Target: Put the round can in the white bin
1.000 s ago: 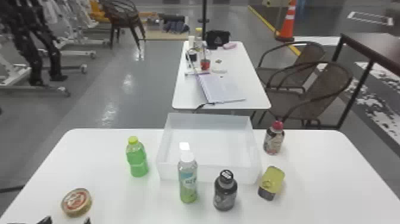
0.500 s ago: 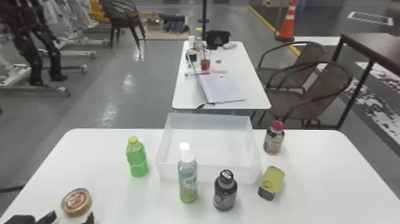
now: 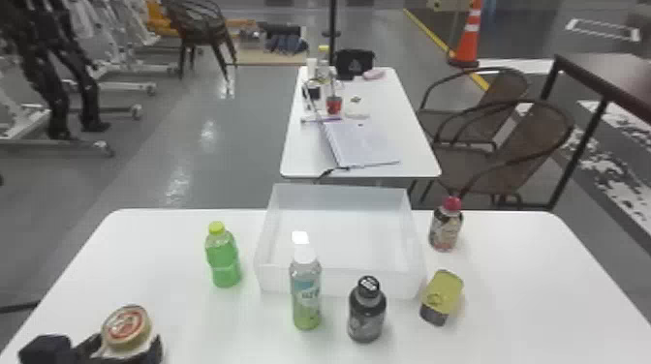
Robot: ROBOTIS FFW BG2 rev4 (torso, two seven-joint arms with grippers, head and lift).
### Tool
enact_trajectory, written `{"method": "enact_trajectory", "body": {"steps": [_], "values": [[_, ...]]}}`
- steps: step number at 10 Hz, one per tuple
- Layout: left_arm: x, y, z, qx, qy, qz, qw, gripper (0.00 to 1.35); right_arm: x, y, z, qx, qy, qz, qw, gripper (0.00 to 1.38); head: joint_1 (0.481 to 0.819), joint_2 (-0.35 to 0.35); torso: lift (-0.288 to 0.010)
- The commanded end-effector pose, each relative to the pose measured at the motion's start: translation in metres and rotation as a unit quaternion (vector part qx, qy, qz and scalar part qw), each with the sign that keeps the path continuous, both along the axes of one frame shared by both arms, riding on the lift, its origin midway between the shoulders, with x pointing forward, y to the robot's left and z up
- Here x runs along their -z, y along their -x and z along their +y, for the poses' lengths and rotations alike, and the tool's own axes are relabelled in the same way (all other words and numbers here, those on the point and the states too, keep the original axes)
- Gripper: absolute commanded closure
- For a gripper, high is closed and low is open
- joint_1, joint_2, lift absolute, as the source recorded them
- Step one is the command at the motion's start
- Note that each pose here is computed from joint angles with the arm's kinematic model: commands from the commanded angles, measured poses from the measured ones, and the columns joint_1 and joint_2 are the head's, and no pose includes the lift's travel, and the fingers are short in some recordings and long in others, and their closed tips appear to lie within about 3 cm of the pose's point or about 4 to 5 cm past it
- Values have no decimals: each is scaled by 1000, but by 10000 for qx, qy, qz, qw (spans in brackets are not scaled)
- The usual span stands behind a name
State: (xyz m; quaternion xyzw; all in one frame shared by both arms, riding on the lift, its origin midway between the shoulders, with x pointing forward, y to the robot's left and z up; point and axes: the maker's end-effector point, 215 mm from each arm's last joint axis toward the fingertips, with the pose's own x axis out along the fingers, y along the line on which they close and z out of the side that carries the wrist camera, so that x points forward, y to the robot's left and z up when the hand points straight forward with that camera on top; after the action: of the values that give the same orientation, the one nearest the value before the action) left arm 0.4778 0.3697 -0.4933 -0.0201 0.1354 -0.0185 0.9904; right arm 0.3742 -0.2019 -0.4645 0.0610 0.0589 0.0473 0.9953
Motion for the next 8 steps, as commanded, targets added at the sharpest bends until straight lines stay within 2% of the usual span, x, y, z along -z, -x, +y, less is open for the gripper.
{"method": "enact_trajectory", "body": {"steps": [1, 8], "values": [[2, -6, -3, 14, 32, 31, 10000, 101, 1, 0, 0, 5, -10, 7, 10000, 88, 549, 0, -100], [0, -21, 7, -192, -93, -45, 9998, 99, 2, 0, 0, 5, -24, 15, 10000, 88, 549, 0, -100]]}}
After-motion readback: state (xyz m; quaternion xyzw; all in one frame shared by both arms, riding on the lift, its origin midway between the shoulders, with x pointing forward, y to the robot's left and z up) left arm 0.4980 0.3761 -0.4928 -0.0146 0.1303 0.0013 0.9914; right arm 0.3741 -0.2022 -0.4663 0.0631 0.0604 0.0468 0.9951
